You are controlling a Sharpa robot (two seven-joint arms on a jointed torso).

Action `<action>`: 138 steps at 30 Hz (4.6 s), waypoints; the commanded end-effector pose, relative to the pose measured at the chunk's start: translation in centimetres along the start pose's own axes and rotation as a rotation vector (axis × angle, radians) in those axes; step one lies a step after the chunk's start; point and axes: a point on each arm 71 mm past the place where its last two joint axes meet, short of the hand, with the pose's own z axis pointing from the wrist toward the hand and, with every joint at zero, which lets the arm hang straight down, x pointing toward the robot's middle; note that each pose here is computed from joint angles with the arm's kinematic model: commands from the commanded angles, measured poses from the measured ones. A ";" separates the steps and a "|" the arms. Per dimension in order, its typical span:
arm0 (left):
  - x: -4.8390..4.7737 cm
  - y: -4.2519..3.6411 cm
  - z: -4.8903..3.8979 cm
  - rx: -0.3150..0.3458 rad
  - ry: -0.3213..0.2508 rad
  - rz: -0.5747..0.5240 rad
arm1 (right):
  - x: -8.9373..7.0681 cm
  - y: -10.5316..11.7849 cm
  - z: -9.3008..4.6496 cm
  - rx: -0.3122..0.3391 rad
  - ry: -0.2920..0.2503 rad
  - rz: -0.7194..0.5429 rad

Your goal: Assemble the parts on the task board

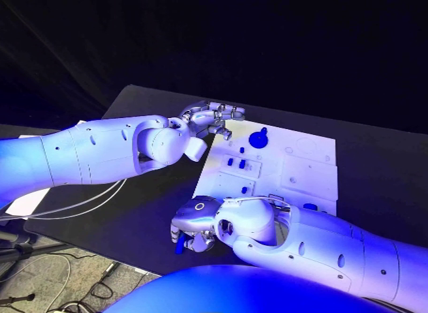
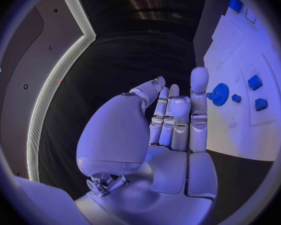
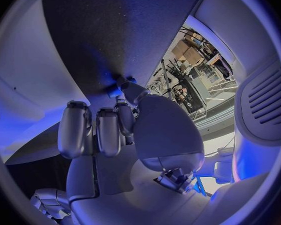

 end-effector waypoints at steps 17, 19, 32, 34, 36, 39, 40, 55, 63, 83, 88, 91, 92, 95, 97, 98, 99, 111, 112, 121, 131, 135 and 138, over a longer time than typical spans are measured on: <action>0.26 -0.08 0.00 -0.002 0.009 0.001 | -0.5 -1.4 -1.9 0.082 -0.234 0.064; 0.24 -0.08 -0.03 -0.002 0.009 0.001 | -0.7 -1.5 -2.3 0.082 -0.269 0.084; -0.09 -0.10 -0.21 -0.003 0.002 0.004 | -2.2 -3.3 -5.9 0.146 -0.435 0.227; -0.13 -0.09 -0.25 -0.003 0.002 0.004 | -2.3 -3.7 -6.5 0.164 -0.441 0.237; -0.16 -0.09 -0.29 -0.004 0.002 0.004 | -2.3 -4.1 -7.2 0.181 -0.444 0.245; -0.23 -0.08 -0.36 -0.004 0.001 0.005 | -2.4 -4.6 -8.2 0.206 -0.447 0.252; -0.27 -0.08 -0.39 -0.004 0.000 0.005 | -2.4 -4.7 -8.5 0.215 -0.447 0.253; -0.94 0.16 -1.02 -0.017 -0.006 0.036 | -2.1 -7.3 -12.8 0.365 -0.494 0.273; -0.79 0.42 -1.77 -0.048 0.023 0.217 | -2.3 -9.0 -15.7 0.462 -0.516 0.273; 1.89 2.95 -3.14 -0.262 0.117 0.664 | -2.3 -9.6 -17.8 0.526 -0.544 0.264; 2.42 3.17 -3.18 -0.274 0.118 0.688 | -2.4 -9.6 -17.9 0.523 -0.558 0.262; 2.40 3.19 -3.18 -0.277 0.113 0.686 | -2.3 -9.6 -17.9 0.526 -0.549 0.261; 2.36 3.20 -3.18 -0.278 0.110 0.682 | -2.3 -9.6 -17.9 0.528 -0.544 0.259; 2.11 3.19 -3.18 -0.282 0.096 0.661 | -2.2 -9.7 -17.9 0.534 -0.521 0.251; 1.99 3.18 -3.18 -0.282 0.089 0.653 | -2.1 -9.7 -17.9 0.538 -0.510 0.245; 1.94 3.18 -3.19 -0.284 0.087 0.647 | -2.1 -9.7 -17.9 0.540 -0.505 0.242; 1.90 3.18 -3.19 -0.284 0.085 0.643 | -2.1 -9.7 -17.9 0.541 -0.501 0.239; 1.81 3.18 -3.24 -0.287 0.082 0.622 | -2.1 -9.7 -17.8 0.545 -0.487 0.227; 1.83 3.18 -3.24 -0.286 0.082 0.622 | -2.1 -9.7 -17.7 0.546 -0.487 0.227; 1.87 3.11 -3.26 -0.277 0.083 0.614 | -1.7 -10.3 -17.7 0.562 -0.422 0.205; 1.89 3.00 -3.25 -0.261 0.081 0.603 | -1.2 -10.7 -17.2 0.571 -0.311 0.133; 1.85 2.89 -3.23 -0.246 0.072 0.583 | -1.1 -10.9 -16.9 0.579 -0.284 0.102; 1.79 2.79 -3.20 -0.233 0.062 0.557 | -1.1 -11.0 -16.4 0.578 -0.269 0.084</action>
